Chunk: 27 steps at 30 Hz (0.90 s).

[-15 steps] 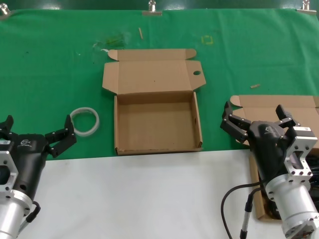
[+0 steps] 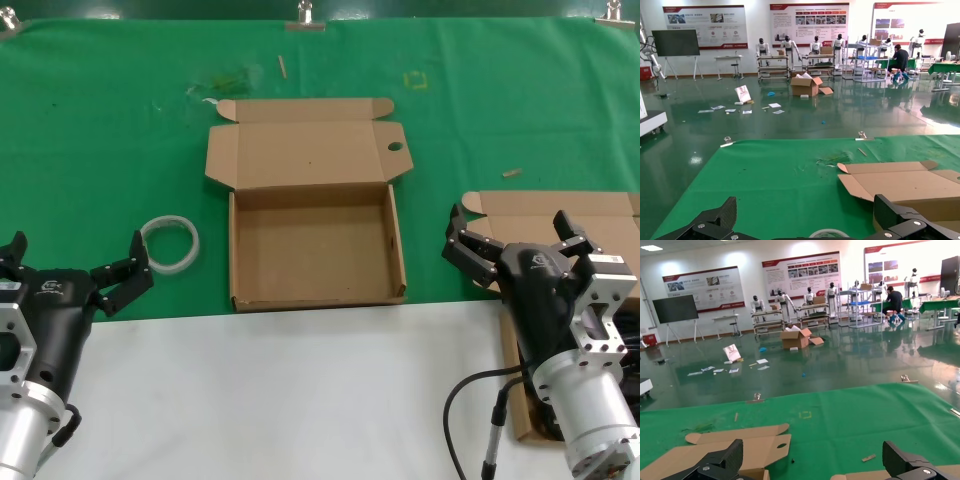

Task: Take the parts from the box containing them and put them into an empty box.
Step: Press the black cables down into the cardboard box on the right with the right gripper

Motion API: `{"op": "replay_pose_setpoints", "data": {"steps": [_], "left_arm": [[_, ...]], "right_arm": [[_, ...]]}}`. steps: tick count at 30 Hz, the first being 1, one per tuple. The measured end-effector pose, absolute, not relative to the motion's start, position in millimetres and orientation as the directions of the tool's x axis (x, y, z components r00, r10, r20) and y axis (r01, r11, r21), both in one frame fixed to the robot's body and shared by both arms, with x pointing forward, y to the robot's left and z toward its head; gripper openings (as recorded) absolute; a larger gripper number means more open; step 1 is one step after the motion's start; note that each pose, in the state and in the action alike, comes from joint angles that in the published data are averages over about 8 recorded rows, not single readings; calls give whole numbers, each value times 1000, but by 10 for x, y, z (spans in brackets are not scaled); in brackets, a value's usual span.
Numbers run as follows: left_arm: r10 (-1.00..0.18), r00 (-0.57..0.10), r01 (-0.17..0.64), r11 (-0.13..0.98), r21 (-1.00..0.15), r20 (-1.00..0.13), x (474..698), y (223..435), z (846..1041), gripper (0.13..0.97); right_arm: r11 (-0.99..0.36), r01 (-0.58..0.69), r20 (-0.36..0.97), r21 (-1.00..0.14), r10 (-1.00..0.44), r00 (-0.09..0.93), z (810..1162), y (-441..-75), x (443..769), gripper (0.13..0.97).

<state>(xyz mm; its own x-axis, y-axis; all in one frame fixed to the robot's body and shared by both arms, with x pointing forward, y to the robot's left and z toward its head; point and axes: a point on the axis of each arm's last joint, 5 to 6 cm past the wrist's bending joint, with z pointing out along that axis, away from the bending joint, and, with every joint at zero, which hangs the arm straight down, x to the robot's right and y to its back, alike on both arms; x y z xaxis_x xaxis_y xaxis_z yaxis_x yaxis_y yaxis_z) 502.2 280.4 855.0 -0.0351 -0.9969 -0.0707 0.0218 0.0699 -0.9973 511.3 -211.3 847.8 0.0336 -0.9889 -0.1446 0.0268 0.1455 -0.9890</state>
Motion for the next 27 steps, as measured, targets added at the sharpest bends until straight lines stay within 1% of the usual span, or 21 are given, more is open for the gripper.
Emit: {"op": "replay_pose_setpoints", "data": {"steps": [4,9,13,17,22,27], "left_arm": [[-997,-35,22,70,-997,-71,5022,2804,8550,966],[-997,-35,22,70,-997,-71,5022,2804,8550,966],[-997,-35,22,70,-997,-71,5022,2804,8550,966],[-997,-35,22,70,-997,-71,5022,2804,8550,966],[-997,-35,22,70,-997,-71,5022,2804,8550,966],[-997,-35,22,70,-997,-71,5022,2804,8550,966]], "right_arm": [[148,26,-147,-989,-989,33,8477,-2104,5113,965],[172,8,-172,-985,-985,21,8463,-1975,5105,965],[189,-28,-189,-982,-982,-6,8436,-1827,5070,965],[176,-73,-173,-982,-984,-47,8419,-1726,5018,965],[101,-147,-84,-984,-989,-118,8448,-1650,4939,965],[-40,-236,85,-971,-979,-184,8542,-1643,4863,965]]}}
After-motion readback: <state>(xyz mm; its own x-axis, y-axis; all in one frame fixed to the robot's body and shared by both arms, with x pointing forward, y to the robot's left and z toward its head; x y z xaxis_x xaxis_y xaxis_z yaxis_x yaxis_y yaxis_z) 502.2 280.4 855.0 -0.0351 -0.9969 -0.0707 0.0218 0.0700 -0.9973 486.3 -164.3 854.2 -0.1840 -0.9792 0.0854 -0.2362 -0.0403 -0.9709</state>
